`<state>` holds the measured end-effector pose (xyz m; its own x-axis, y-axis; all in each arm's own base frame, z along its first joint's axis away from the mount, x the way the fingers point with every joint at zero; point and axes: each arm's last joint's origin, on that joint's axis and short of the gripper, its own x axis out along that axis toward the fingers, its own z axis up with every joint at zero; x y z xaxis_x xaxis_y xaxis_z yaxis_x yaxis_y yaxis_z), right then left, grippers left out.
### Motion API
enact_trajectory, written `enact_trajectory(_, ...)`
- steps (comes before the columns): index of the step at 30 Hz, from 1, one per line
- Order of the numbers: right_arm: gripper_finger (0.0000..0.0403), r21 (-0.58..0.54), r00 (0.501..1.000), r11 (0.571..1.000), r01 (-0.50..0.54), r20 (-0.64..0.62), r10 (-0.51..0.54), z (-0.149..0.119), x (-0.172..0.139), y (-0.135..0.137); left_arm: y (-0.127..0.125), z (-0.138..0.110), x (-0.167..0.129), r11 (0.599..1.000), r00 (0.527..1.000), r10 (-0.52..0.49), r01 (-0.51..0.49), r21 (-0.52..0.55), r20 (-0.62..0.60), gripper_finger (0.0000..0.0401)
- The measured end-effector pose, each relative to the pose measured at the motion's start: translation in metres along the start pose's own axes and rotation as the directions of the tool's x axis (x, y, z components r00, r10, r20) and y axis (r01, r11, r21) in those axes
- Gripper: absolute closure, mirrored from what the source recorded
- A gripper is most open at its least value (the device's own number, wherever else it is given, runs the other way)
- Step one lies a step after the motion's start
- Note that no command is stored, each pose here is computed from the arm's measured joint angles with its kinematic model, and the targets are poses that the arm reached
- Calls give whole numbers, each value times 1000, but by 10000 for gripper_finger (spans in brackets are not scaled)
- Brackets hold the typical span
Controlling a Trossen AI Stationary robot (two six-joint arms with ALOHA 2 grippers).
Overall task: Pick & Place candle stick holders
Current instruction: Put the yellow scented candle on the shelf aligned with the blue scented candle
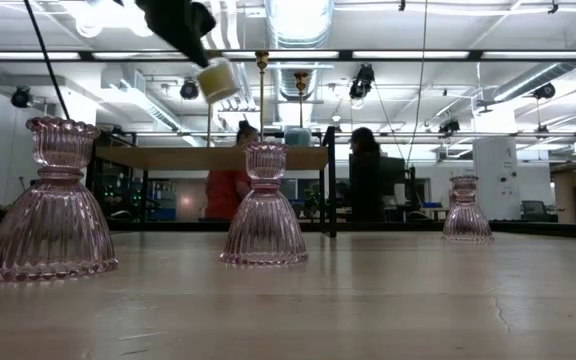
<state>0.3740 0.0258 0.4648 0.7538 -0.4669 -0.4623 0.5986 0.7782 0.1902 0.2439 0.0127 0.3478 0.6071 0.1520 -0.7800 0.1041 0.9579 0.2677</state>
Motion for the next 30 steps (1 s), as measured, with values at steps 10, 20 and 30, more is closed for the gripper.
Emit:
enact_trajectory(10,394,4,1000,1000,-6,12,6,4,-7,-3,74,23,28,989,984,133,-139,-45,-116,401)
enact_trajectory(20,394,-51,1000,999,10,-16,-11,0,-6,-5,128,21,73,972,961,153,-189,-141,-232,398)
enact_trajectory(30,394,-80,999,997,17,-26,-19,0,-6,-6,132,19,89,973,946,159,-199,-118,-284,392)
